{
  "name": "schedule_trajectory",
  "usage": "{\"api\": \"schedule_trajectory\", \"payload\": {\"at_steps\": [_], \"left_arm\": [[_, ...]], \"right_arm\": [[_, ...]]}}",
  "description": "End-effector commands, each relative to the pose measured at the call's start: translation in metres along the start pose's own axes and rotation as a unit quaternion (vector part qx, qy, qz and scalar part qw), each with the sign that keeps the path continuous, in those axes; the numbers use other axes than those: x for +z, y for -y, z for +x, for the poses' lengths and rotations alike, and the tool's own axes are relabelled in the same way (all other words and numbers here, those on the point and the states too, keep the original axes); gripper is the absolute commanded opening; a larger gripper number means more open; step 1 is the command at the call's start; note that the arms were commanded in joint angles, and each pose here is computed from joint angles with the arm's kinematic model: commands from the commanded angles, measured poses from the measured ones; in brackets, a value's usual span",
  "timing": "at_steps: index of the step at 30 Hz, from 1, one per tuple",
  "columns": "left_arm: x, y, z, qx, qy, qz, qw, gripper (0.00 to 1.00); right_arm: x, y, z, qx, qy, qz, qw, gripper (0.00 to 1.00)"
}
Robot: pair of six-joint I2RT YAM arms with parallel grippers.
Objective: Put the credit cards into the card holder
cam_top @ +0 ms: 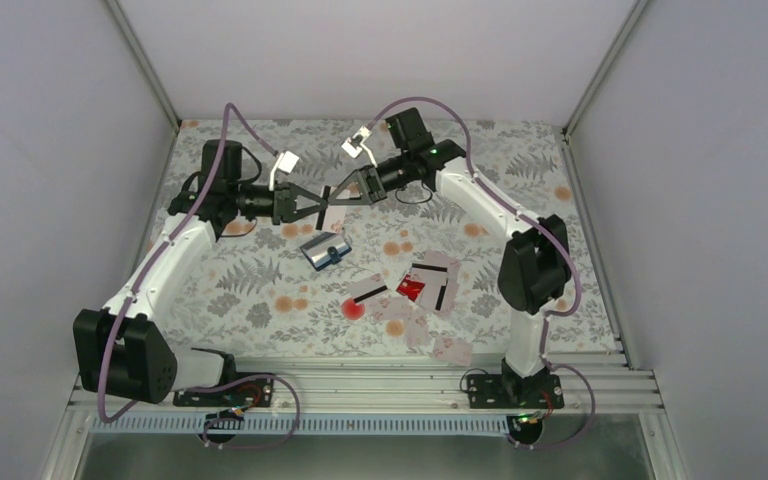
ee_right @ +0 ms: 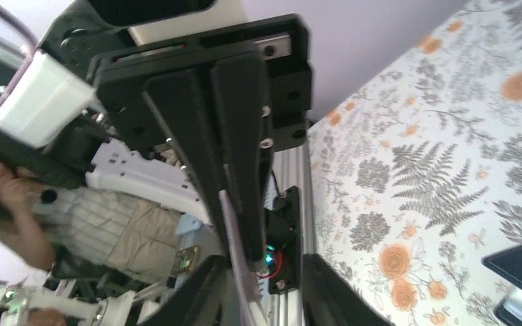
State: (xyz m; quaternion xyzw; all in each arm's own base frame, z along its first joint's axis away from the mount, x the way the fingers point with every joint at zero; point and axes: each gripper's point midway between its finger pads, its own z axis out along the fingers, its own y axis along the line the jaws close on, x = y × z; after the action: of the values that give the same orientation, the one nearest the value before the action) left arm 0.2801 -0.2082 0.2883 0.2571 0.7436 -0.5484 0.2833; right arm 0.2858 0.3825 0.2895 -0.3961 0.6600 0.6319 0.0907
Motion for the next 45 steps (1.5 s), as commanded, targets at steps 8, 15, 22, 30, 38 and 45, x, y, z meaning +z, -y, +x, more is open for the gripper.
{"api": "schedule_trajectory", "payload": {"at_steps": [8, 15, 22, 30, 38, 45], "left_arm": [[-0.031, -0.075, -0.019, -0.028, 0.018, -0.273, 0.962, 0.02], [-0.071, -0.174, 0.014, -0.100, -0.033, -0.493, 0.864, 0.03], [-0.043, -0.229, 0.043, -0.141, -0.101, -0.478, 0.861, 0.02], [-0.014, -0.259, 0.083, -0.169, -0.161, -0.443, 0.865, 0.02], [0.000, -0.245, 0.118, -0.185, -0.195, -0.404, 0.874, 0.03], [0.008, -0.220, 0.134, -0.224, -0.192, -0.366, 0.883, 0.02]], "right_arm": [[-0.026, 0.074, 0.039, 0.192, 0.042, 0.255, 0.947, 0.62], [-0.031, 0.113, 0.081, 0.303, 0.037, 0.317, 0.898, 0.62], [0.031, 0.119, 0.104, 0.307, -0.059, 0.234, 0.921, 0.64], [0.064, 0.154, 0.143, 0.342, -0.105, 0.218, 0.908, 0.64], [0.061, 0.194, 0.156, 0.351, -0.102, 0.255, 0.895, 0.63], [0.022, 0.222, 0.138, 0.354, -0.058, 0.284, 0.889, 0.63]]}}
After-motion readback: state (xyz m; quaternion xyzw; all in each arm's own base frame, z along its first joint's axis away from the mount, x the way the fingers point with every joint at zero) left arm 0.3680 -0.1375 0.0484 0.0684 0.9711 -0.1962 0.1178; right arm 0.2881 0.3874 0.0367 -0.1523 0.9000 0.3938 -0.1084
